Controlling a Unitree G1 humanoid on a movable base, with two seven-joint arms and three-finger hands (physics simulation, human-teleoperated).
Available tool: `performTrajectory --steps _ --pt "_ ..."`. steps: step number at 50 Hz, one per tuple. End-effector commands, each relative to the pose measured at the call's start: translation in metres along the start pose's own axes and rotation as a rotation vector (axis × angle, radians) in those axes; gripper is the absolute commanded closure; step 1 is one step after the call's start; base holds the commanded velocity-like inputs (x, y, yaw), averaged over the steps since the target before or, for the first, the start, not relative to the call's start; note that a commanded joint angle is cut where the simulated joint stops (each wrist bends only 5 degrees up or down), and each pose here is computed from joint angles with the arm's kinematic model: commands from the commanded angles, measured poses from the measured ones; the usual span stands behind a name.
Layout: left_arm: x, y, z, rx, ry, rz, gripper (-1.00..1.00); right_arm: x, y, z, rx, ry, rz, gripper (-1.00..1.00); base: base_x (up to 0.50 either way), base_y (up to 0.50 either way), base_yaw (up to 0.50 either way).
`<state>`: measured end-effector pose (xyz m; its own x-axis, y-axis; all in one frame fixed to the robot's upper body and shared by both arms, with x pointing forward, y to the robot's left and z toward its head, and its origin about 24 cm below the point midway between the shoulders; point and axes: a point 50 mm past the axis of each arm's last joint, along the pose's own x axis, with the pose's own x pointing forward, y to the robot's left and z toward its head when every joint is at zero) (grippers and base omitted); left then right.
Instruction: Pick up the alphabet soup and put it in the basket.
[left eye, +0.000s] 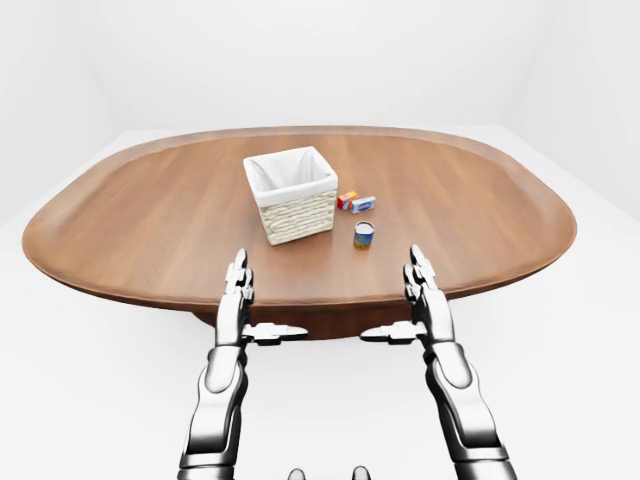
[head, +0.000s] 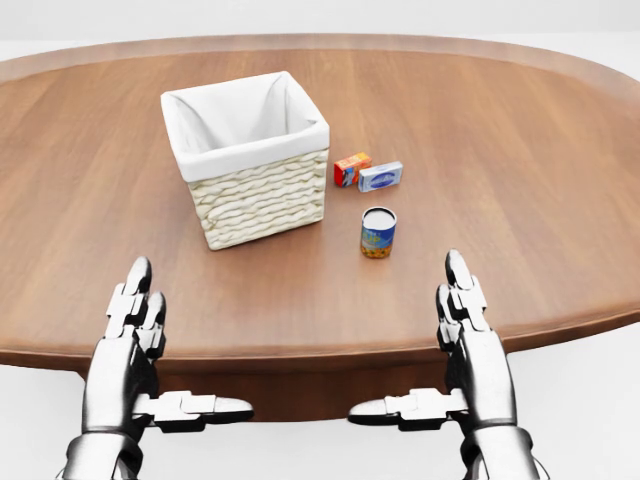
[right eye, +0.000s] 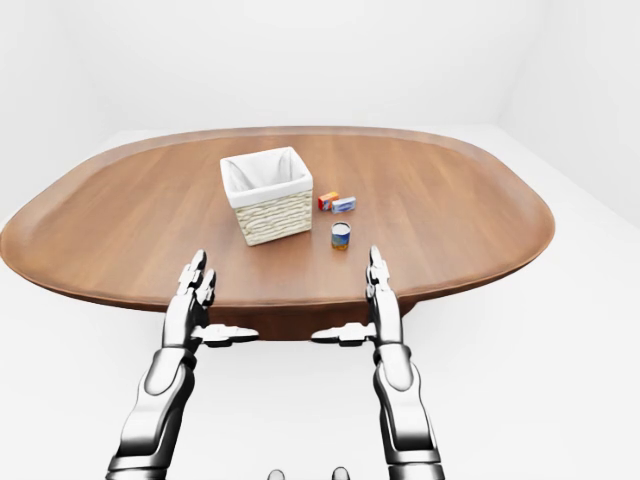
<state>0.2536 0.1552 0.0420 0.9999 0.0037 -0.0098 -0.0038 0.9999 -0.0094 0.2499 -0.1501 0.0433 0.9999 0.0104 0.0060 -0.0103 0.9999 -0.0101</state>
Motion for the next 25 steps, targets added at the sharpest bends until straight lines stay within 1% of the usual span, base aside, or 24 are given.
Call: performTrajectory --steps 1,3,7,14,17,24,25 --pt "-0.002 0.011 0.004 -0.016 0.013 0.006 -1.0 -0.008 0.0 0.004 -0.023 -0.009 0.02 -1.0 0.0 0.0 0.0" --pt "-0.005 0.01 0.009 -0.006 0.0 0.0 -1.0 -0.008 0.001 0.004 -0.025 -0.006 0.023 -1.0 0.0 0.0 0.0" --pt "-0.006 0.012 0.01 -0.01 -0.007 -0.003 -1.0 -0.005 -0.001 0.0 -0.032 0.006 0.007 -1.0 0.0 0.0 0.0" --pt "-0.007 0.012 0.011 -0.006 -0.008 0.004 -1.0 -0.003 -0.002 -0.002 -0.023 0.018 0.01 -1.0 0.0 0.0 0.0" --pt "-0.009 0.018 0.016 0.014 -0.033 0.044 -1.0 -0.003 -0.002 -0.001 -0.009 0.014 0.018 -1.0 0.0 0.0 0.0" --pt "-0.013 0.024 0.024 0.029 -0.063 0.069 -1.0 -0.005 -0.003 0.002 0.006 0.012 0.028 -1.0 0.32 0.0 0.0" --pt "-0.025 0.034 0.047 0.025 -0.161 0.096 -1.0 -0.006 -0.006 0.006 0.024 0.005 0.031 -1.0 0.5 0.0 0.0"
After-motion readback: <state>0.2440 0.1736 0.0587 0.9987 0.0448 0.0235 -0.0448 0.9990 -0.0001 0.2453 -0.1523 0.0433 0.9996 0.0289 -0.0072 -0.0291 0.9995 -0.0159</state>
